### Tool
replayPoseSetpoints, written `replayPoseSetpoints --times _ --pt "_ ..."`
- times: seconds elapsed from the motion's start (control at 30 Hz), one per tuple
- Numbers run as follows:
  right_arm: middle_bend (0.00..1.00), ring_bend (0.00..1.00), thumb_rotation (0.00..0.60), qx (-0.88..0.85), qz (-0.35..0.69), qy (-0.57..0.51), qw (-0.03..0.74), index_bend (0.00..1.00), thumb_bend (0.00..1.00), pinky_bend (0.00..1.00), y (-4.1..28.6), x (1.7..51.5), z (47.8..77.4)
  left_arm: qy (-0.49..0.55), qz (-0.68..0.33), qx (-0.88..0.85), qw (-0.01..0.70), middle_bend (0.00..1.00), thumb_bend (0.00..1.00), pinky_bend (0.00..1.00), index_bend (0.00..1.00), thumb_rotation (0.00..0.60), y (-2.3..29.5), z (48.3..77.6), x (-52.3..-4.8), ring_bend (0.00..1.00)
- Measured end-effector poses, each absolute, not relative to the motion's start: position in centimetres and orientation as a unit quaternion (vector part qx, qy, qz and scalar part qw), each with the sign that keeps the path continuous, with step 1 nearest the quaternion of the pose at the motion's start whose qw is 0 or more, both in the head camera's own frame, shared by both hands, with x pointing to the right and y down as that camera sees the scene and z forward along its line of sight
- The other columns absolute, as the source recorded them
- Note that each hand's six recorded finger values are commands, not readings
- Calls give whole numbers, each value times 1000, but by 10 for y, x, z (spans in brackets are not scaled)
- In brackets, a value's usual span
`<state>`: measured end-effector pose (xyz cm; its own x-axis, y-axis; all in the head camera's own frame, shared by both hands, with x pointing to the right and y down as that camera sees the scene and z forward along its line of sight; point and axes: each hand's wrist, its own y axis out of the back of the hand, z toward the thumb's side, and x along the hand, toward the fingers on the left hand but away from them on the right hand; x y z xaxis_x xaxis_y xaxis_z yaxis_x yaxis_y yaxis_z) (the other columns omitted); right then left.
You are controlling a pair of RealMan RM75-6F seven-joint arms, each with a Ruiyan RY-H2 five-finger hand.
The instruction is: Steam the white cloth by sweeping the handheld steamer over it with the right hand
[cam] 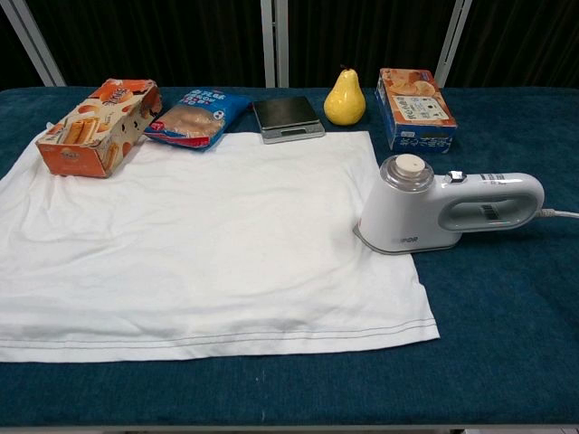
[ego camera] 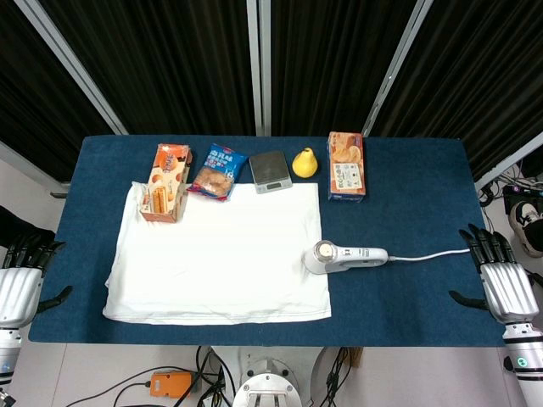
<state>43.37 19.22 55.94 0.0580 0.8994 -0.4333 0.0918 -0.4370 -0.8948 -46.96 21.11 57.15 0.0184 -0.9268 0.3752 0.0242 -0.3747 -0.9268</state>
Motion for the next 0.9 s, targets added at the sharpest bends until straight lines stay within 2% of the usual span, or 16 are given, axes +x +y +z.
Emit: replayPoseSetpoints --times 0.3,0.47,0.53,0.77,0.9 --pt "70 0 600 -683 537 -368 332 0 143 0 177 392 572 381 -583 -590 408 214 116 0 195 600 208 574 -466 80" --pt "103 0 600 -713 533 -338 305 0 124 0 169 367 588 386 -581 -592 403 214 117 0 195 600 210 575 -466 80" --pt "140 31 600 -724 536 -323 291 8 113 0 164 359 598 386 -581 -593 402 213 117 0 194 600 211 575 -466 80" --pt "331 267 600 -732 542 -304 279 239 86 0 143 331 625 386 -580 -596 399 214 117 0 195 600 212 577 -468 80" --pt "390 320 600 -729 541 -299 293 330 73 0 135 317 633 385 -580 -596 400 214 117 0 195 600 212 576 -468 80"
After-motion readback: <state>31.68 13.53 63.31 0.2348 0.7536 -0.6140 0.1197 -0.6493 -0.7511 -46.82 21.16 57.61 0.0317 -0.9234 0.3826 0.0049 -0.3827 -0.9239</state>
